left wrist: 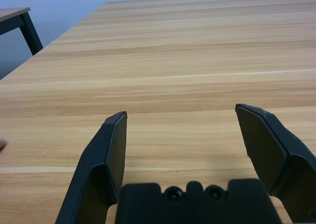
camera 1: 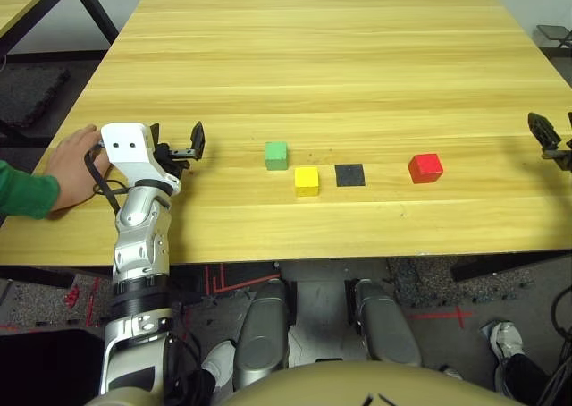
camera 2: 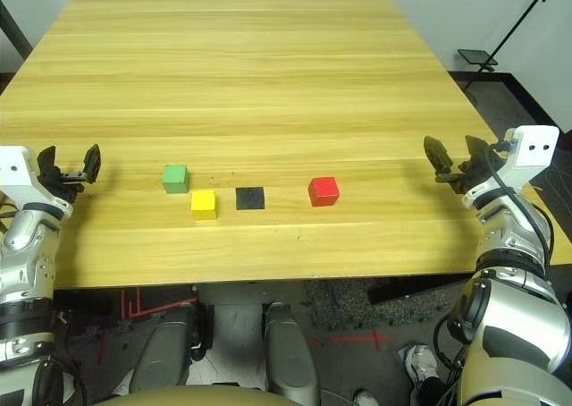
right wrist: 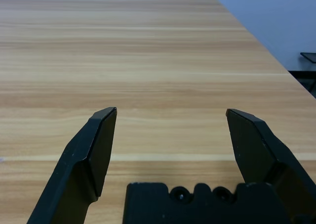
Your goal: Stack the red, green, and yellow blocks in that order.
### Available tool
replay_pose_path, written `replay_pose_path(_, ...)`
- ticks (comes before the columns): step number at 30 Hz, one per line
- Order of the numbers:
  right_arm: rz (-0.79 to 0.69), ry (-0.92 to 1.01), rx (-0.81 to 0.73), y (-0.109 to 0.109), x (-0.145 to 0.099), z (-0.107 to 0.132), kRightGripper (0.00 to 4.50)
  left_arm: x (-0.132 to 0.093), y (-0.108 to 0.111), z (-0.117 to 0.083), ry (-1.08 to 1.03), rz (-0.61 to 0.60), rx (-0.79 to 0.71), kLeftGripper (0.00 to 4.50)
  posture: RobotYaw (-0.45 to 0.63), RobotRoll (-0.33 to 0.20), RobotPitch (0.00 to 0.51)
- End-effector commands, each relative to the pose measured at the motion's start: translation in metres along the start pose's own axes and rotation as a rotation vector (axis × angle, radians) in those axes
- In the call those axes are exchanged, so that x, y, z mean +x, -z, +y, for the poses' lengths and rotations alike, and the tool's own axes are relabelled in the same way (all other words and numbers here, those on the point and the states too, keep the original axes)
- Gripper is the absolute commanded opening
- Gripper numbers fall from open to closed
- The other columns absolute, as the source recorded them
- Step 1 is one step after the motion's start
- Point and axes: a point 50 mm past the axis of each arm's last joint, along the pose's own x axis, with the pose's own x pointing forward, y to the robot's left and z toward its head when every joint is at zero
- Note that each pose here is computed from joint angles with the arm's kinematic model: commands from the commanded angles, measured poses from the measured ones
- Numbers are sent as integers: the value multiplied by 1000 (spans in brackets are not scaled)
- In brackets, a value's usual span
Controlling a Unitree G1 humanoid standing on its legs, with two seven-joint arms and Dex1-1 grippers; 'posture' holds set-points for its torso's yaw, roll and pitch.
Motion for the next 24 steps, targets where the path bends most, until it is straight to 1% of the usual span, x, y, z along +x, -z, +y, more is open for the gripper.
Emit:
replay_pose_path(1, 26, 2, 11, 7, -5, -1, 4500, -5, 8, 3, 5, 34, -4, 4488, 146, -39, 147)
replay_pose_path(2, 31, 1, 10, 8, -5, -1, 4500, -6, 11, 4, 10, 45, -5, 4488, 145, -38, 146)
replay_pose_path(4, 9, -87, -6, -7, 4, 4, 4500, -6, -9, -2, 135, -21, -44, 4488, 142, -33, 152)
replay_pose_path(5, 1, -143, -23, -15, 8, 8, 4500, -5, -19, -5, 208, -46, -42, 4488, 135, -35, 164)
replay_pose_path(7, 10, -296, -72, -30, 17, 18, 4500, -5, -43, -13, 376, -93, -21, 4488, 131, -43, 167)
replay_pose_path(9, 58, -473, -131, -41, 21, 29, 4500, -6, -63, -26, 569, -105, 29, 4488, 148, -52, 160)
replay_pose_path(10, 77, -526, -149, -43, 22, 32, 4500, -6, -68, -28, 623, -103, 47, 4488, 156, -53, 157)
replay_pose_path(13, 195, -802, -255, -52, 23, 48, 4500, -12, -90, -45, 881, -88, 119, 4488, 168, -64, 152)
replay_pose_path(15, 265, -963, -309, -54, 23, 59, 4500, -14, -97, -55, 1005, -48, 149, 4488, 171, -70, 149)
replay_pose_path(18, 354, -1115, -408, -52, 24, 75, 4500, -16, -95, -63, 1129, 24, 192, 4488, 164, -82, 146)
replay_pose_path(20, 391, -1168, -455, -50, 26, 83, 4500, -14, -91, -68, 1170, 48, 219, 4488, 167, -87, 144)
replay_pose_path(24, 429, -1237, -491, -50, 30, 95, 4500, -8, -84, -76, 1201, 62, 239, 4488, 186, -104, 136)
